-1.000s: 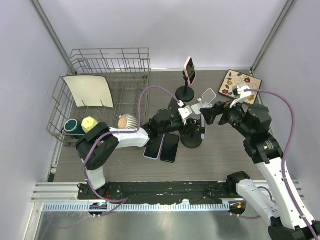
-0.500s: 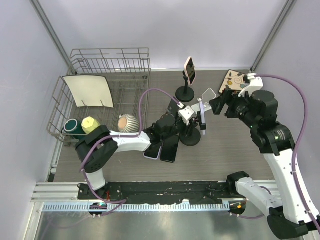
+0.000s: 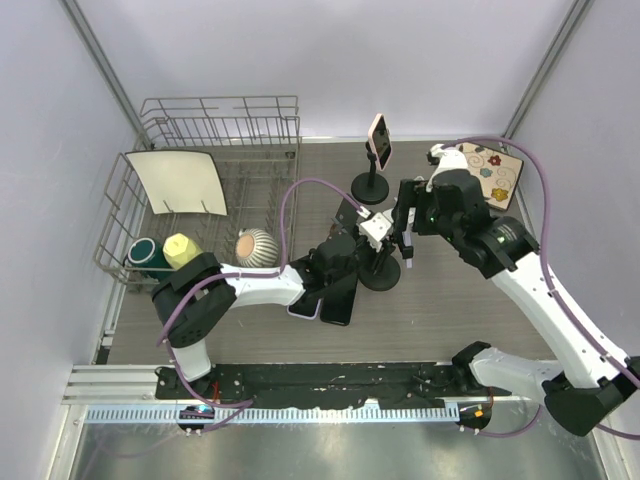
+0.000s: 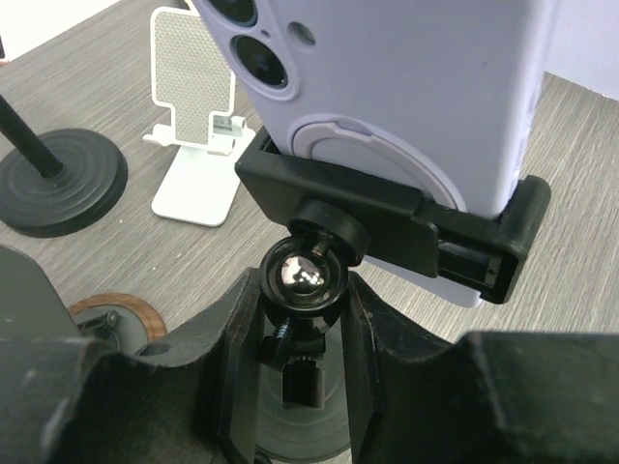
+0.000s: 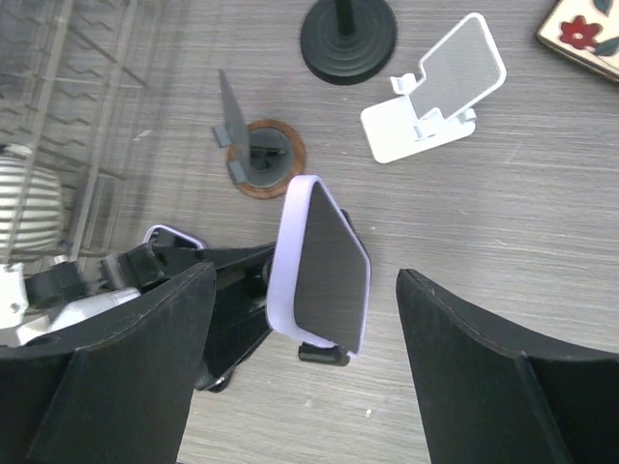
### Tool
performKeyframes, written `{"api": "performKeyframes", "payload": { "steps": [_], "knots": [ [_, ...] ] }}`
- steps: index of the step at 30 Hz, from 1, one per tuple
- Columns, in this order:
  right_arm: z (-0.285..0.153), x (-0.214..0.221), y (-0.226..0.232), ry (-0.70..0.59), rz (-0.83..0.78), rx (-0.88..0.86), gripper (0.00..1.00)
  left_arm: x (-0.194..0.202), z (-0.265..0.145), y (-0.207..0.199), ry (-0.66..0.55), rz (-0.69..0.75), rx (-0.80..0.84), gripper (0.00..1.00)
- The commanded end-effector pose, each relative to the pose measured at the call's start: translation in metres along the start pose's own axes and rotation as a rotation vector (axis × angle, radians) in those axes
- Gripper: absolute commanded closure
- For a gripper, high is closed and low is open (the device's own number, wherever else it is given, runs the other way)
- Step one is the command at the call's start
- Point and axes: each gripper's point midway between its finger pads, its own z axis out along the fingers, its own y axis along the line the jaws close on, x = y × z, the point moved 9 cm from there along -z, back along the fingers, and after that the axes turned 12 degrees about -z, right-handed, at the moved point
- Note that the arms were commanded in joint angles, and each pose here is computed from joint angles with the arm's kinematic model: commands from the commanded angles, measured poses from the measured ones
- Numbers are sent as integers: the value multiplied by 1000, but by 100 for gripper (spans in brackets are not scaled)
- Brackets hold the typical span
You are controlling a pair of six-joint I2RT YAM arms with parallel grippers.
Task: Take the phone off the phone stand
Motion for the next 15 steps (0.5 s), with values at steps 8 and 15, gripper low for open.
{"api": "performKeyframes", "payload": {
  "steps": [8, 15],
  "knots": [
    [28, -7, 11, -41, -24, 149, 28, -6, -2, 6, -2, 13, -75, 100],
    [42, 10, 20, -32, -41, 53, 31, -6, -2, 6, -6, -7, -84, 100]
  ]
}}
